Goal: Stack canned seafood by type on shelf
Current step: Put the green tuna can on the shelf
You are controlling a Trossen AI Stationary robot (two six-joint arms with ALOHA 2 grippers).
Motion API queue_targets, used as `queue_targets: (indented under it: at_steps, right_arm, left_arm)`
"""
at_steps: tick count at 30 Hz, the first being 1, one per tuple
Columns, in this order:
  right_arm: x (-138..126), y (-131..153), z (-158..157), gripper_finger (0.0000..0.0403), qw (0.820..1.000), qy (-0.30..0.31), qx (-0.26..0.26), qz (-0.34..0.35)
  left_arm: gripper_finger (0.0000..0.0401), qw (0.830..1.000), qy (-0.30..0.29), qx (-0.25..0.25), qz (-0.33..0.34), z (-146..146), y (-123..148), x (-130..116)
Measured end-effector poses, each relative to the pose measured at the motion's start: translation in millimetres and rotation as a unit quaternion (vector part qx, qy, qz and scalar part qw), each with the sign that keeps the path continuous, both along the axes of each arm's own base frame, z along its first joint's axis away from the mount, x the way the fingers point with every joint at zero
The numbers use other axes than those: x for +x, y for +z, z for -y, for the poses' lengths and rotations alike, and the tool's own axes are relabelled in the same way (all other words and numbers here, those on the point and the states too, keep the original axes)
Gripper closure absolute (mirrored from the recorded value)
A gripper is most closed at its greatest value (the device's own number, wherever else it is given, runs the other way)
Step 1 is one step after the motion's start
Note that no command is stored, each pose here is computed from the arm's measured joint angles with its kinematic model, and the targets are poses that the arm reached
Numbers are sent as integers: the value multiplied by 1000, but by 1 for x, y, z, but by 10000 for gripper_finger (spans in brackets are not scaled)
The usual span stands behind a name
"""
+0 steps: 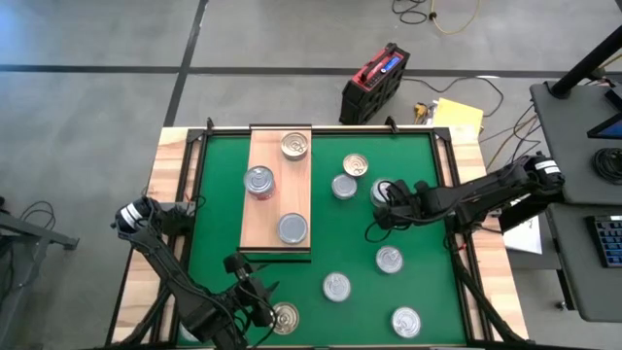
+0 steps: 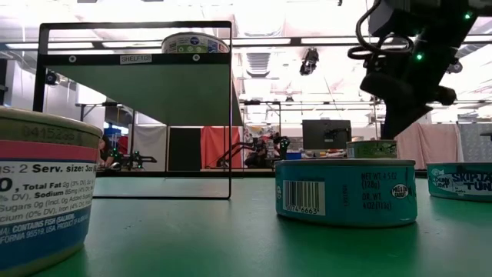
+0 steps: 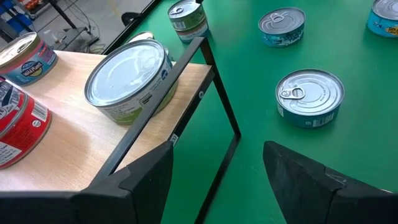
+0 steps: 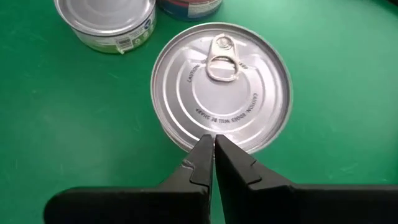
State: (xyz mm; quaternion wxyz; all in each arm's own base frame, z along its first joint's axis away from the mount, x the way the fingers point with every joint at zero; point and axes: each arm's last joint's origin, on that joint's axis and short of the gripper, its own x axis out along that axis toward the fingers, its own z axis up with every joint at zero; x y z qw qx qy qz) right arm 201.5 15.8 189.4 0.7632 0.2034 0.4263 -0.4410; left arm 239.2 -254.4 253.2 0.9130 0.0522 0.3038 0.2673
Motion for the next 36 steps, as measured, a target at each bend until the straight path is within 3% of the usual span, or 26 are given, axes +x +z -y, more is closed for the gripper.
queue_targets:
  at_steps: [36]
  right_arm:
    - [-3, -7, -16, 394, 999, 20, 31, 13]
  left_arm:
    - [168, 1000, 0, -11, 9, 2, 0, 2]
